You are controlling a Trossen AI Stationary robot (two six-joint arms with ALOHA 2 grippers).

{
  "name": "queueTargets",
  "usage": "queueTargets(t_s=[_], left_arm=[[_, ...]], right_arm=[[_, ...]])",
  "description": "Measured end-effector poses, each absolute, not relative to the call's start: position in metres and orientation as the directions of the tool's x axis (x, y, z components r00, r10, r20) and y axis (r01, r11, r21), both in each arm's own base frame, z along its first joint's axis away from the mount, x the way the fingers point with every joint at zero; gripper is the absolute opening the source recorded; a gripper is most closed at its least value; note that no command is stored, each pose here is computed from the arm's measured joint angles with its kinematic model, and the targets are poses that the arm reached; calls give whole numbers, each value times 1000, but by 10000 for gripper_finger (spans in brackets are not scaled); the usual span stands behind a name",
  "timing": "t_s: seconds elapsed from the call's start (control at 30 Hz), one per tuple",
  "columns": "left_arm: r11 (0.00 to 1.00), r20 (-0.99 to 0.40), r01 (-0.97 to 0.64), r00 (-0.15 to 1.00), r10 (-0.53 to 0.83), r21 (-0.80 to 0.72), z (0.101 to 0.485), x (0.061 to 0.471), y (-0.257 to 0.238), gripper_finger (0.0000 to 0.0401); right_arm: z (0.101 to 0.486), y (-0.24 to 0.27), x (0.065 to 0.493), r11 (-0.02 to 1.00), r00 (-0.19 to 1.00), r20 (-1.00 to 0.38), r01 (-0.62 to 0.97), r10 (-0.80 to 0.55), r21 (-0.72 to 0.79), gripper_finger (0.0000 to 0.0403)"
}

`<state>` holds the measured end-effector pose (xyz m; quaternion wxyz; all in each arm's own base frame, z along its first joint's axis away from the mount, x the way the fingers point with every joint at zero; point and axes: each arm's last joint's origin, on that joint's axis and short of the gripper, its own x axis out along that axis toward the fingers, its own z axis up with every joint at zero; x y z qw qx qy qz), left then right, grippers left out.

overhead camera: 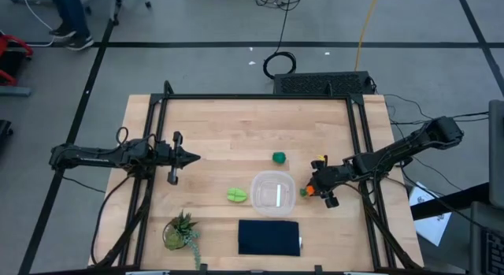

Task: Pick and placing Produce into tupperware
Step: Put the orange carrot into the transparent bin

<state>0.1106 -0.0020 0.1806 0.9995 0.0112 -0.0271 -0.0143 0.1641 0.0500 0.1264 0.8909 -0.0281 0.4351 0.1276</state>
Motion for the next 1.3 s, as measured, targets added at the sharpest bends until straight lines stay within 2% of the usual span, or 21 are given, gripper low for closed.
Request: queueTargets(t_s=[0.33,0.6,0.77,1.3], left_arm=[[999,54,28,998,-29,23,181,111,-2,1],[999,55,28,998,-29,23,181,111,-2,1],[999,55,28,998,-29,22,181,111,-2,1],[999,55,28,998,-30,22,181,111,-2,1]], right_arm=[[143,53,176,972,632,-746,-221,208,84,151],[170,56,191,975,686,-701,-210,196,66,154],[187,58,197,975,676,-712,-213,190,58,150],[258,57,216,997,776,-631,-58,16,-46,149]])
